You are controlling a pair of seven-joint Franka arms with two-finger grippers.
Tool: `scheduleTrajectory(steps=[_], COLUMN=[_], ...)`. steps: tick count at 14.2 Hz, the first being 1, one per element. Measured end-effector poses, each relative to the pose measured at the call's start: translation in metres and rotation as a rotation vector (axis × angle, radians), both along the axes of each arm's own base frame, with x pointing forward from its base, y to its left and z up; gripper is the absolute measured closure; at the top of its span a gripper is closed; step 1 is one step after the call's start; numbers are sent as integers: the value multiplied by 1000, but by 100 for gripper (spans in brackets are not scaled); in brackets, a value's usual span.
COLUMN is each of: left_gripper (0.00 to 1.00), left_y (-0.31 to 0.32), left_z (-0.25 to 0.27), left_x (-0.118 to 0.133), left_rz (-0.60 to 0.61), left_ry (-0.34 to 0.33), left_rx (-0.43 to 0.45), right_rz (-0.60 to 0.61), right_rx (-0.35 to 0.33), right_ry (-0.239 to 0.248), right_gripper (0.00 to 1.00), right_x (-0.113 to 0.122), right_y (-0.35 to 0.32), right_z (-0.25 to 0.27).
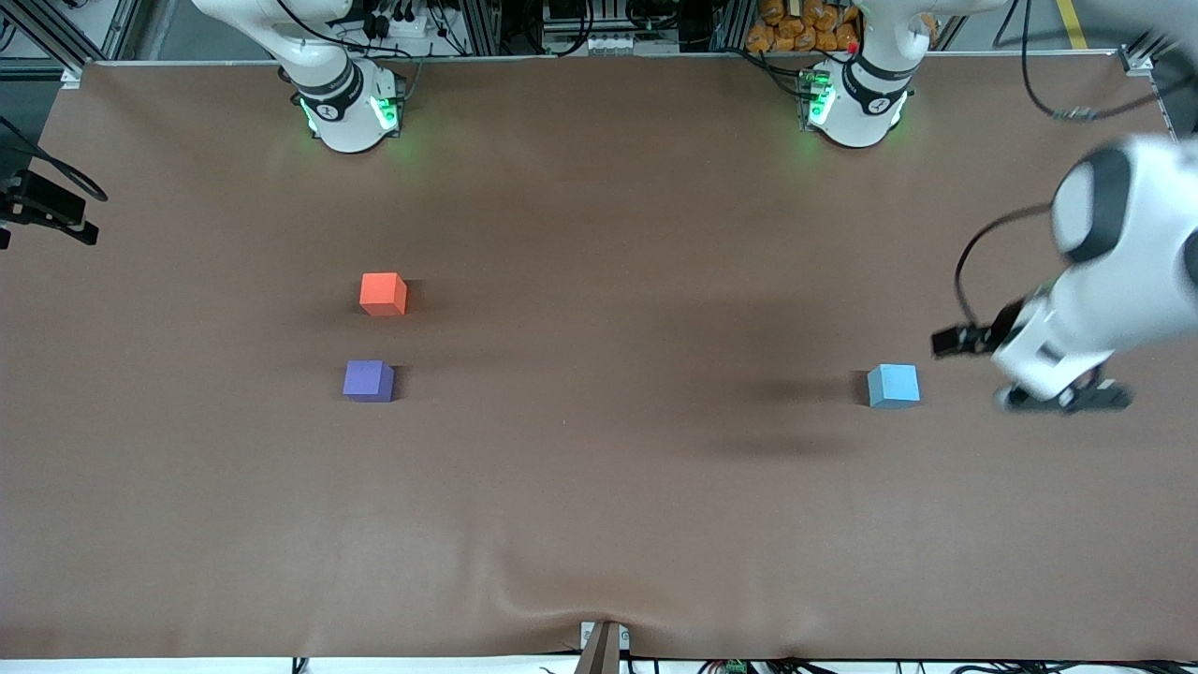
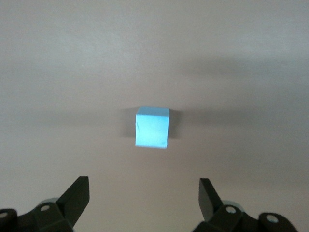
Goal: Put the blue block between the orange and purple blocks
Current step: 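Reach the left gripper down toward the light blue block, then close the left gripper around the light blue block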
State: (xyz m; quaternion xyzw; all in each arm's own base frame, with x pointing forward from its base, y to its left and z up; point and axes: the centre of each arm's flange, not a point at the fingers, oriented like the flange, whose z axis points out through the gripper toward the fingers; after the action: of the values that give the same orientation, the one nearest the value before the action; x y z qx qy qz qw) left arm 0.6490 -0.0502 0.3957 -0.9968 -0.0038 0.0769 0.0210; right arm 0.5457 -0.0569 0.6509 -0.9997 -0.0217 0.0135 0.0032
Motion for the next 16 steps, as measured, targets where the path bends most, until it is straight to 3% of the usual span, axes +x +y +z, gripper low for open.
scheduleTrajectory(steps=[2,5,11,16], left_gripper=[0,0,0,1], left_y=[-1,-2,2,15], left_z=[-64,-126,-181,-208], left_x=[8,-1,-31,-33], left_rz=[-2,-6,-5,-25], left_ry=[25,23,28,23], left_rx=[-2,-6,-9,-18], right_rz=[0,0,0,0], right_rx=[0,1,1,1], right_ry=[1,2,3,4], right_gripper=[0,0,0,0], right_x=[0,0,0,1], right_y=[0,0,0,0], right_z=[0,0,-1,-2])
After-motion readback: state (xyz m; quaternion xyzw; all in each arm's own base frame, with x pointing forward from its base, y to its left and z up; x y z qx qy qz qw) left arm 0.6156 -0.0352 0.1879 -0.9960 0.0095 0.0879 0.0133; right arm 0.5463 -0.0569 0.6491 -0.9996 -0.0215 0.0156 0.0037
